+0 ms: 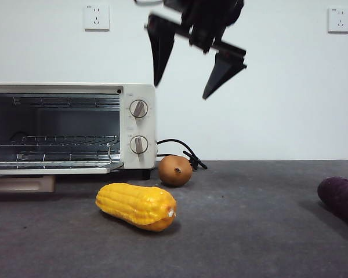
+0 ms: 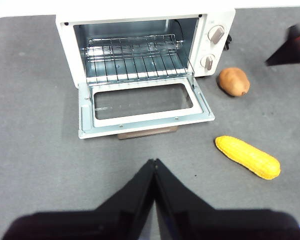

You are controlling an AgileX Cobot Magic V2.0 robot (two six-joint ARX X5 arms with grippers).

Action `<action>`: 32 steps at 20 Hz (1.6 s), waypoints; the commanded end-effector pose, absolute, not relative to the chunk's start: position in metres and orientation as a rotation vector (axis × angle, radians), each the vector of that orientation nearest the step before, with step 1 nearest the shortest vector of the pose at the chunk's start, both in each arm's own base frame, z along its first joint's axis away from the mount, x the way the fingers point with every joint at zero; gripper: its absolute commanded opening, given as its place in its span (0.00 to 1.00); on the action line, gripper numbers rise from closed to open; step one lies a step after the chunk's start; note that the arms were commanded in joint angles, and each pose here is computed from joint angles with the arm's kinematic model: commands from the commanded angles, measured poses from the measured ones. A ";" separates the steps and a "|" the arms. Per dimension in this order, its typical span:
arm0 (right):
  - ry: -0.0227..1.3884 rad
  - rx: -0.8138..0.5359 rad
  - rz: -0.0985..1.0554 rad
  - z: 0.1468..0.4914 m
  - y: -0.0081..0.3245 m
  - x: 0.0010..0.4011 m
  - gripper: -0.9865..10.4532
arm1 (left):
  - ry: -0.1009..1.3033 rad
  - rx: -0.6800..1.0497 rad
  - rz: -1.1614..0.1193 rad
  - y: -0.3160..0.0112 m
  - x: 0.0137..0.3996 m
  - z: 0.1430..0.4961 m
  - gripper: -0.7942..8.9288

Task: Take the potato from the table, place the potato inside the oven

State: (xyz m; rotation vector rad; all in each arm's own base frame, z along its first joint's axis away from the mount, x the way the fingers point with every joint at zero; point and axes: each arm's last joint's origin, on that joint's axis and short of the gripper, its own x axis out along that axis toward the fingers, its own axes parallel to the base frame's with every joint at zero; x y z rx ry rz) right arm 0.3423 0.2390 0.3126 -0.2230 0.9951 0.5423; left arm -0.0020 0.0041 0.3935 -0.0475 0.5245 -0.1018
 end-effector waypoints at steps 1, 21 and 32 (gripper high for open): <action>1.013 -0.268 0.535 0.295 0.247 0.355 0.73 | 0.523 -0.073 -0.110 0.004 -0.002 0.392 0.08; 1.013 -0.246 0.449 0.186 0.255 0.426 0.72 | 0.746 -0.124 -0.120 -0.003 0.016 0.317 0.08; 1.082 -0.251 0.459 0.171 0.256 0.424 0.13 | 0.704 -0.072 -0.276 -0.003 0.004 0.316 0.08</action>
